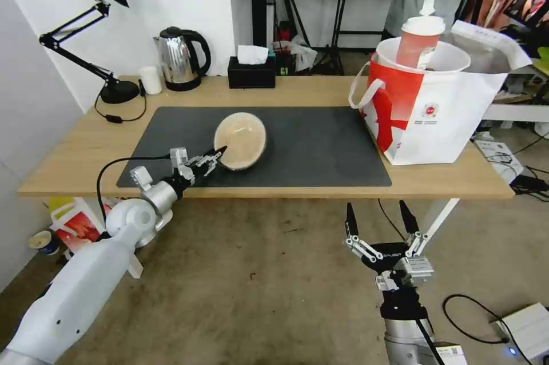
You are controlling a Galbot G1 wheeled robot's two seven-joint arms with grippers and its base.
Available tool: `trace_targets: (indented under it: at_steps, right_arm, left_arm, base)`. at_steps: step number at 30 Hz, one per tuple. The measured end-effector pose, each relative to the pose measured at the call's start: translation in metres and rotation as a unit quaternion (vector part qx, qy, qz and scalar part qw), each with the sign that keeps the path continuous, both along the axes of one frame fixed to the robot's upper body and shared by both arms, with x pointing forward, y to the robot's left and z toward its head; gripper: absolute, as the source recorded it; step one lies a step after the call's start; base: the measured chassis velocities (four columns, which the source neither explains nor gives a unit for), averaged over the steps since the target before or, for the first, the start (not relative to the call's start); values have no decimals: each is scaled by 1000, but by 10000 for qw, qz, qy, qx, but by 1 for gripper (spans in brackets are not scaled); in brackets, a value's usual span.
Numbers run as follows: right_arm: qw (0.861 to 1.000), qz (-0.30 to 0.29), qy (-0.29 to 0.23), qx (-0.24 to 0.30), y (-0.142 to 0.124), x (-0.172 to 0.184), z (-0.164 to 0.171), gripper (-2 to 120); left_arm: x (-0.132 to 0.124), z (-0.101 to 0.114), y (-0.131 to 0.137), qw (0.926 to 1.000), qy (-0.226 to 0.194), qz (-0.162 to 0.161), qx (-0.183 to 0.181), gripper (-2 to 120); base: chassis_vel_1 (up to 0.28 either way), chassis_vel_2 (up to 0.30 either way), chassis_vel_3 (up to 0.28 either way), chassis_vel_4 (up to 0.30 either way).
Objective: Pick up the trash from the table and place it into the takeout bag.
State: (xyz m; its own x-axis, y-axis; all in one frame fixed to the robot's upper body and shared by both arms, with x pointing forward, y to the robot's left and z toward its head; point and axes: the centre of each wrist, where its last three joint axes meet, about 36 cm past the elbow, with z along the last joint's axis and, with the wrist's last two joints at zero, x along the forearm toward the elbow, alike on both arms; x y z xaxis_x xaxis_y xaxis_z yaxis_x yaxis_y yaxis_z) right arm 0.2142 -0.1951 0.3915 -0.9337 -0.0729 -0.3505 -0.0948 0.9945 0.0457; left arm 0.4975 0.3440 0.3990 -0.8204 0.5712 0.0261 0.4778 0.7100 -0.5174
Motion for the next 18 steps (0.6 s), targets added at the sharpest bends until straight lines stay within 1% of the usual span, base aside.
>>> trace_targets:
  at_steps: [1,2,3,4,10,13,14,16,17,18]
  right_arm:
    - [10000,0,0,0,0,0,0,100]
    - [10000,0,0,0,0,0,0,100]
    - [10000,0,0,0,0,0,0,100]
    - [10000,0,0,0,0,0,0,100]
    - [10000,0,0,0,0,0,0,100]
    - [10000,0,0,0,0,0,0,100]
    - [10000,0,0,0,0,0,0,100]
    - [10000,0,0,0,0,0,0,100]
    - [10000,0,0,0,0,0,0,100]
    - [10000,0,0,0,0,0,0,100]
  left_arm:
    - [0,0,0,10000,0,0,0,12]
    - [0,1,1,10000,-9,-4,5,5]
    - [0,2,2,10000,-18,-4,13,1]
    - [1,3,2,10000,-27,-7,10,0]
    - [1,9,2,10000,-81,-33,10,0]
    - [4,18,4,9998,-186,-44,15,0]
    - [4,18,4,9998,-186,-44,15,0]
    - [5,24,7,9997,-252,-36,18,0]
    - [7,37,13,9992,-394,-38,64,0]
    - [7,37,13,9992,-394,-38,64,0]
  base:
    - [0,0,0,0]
    - [0,0,0,0]
    - [0,0,0,0]
    - [0,0,0,0]
    - [0,0,0,0]
    - [0,0,0,0]
    - [0,0,0,0]
    - [0,0,0,0]
    - [0,0,0,0]
    - [0,0,0,0]
